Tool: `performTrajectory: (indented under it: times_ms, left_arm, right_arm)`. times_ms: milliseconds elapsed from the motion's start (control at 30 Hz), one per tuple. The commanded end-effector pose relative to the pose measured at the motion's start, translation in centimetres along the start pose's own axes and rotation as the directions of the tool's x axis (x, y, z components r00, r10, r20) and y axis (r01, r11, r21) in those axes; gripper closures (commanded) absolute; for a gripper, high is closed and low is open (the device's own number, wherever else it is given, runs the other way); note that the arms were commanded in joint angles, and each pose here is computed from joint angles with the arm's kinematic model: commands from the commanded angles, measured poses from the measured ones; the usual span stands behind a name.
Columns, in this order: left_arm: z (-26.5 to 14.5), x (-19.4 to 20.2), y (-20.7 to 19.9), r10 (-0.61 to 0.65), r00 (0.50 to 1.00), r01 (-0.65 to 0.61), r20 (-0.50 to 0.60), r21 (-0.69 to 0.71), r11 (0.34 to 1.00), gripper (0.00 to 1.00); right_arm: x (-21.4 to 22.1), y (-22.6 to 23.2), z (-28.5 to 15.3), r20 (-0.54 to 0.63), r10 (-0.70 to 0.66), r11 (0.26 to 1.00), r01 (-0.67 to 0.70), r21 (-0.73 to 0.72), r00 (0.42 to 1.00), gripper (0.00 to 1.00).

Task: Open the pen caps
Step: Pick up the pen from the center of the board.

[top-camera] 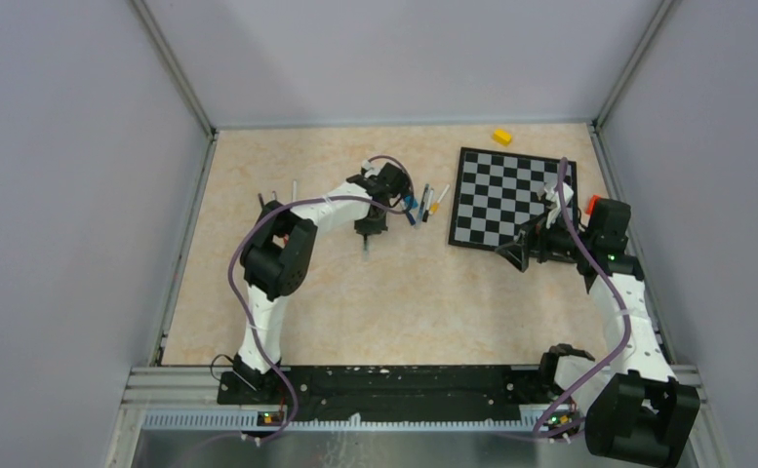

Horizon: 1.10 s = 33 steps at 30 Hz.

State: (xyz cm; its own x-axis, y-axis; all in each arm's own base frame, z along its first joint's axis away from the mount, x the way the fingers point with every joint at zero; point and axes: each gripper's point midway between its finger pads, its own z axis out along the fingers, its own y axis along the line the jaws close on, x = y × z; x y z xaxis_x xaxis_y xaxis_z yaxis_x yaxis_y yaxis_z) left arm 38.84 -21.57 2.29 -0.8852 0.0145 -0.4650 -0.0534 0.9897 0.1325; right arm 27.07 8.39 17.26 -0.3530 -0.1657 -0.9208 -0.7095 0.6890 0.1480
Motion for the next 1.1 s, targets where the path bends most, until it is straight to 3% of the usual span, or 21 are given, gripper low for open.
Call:
performTrajectory:
  times_ms: [0, 133, 300, 500, 733, 900, 1067]
  left_arm:
    - [2.2, 3.6, 1.2, 0.08, 0.991, -0.084, -0.105, -0.035, 0.996, 0.77]
    - [2.5, 4.3, 0.8, 0.076, 0.99, -0.077, -0.121, -0.01, 0.997, 0.8]
    - [2.1, 4.3, 0.4, 0.073, 0.99, -0.07, -0.119, 0.025, 0.997, 1.0]
    - [-0.6, 2.5, -0.4, 0.066, 0.998, -0.062, -0.022, 0.137, 0.989, 1.0]
    - [-5.6, 0.8, -0.6, 0.041, 0.988, -0.084, 0.146, 0.303, 0.949, 1.0]
    - [-9.9, 1.5, -2.7, 0.008, 0.974, -0.13, 0.225, 0.53, 0.838, 1.0]
    - [-15.4, 2.6, -5.3, -0.077, 0.952, -0.191, 0.298, 0.768, 0.611, 1.0]
  right_arm:
    - [-1.9, 0.1, -0.2, 0.036, -0.074, 0.997, 0.074, 0.002, 0.997, 0.01]
    - [-1.8, 0.0, -0.2, 0.035, -0.075, 0.997, 0.075, 0.004, 0.997, 0.01]
    - [-1.7, 0.0, -0.2, 0.033, -0.073, 0.997, 0.073, 0.004, 0.997, 0.01]
    - [-1.7, 0.6, -0.1, 0.04, -0.075, 0.996, 0.077, -0.034, 0.996, 0.01]
    - [-1.5, 3.6, -0.2, 0.085, -0.124, 0.971, 0.138, -0.196, 0.989, 0.01]
    - [-1.0, 6.1, -0.5, 0.135, -0.173, 0.927, 0.207, -0.311, 0.976, 0.01]
    - [-0.4, 8.5, -1.0, 0.223, -0.232, 0.862, 0.307, -0.404, 0.947, 0.01]
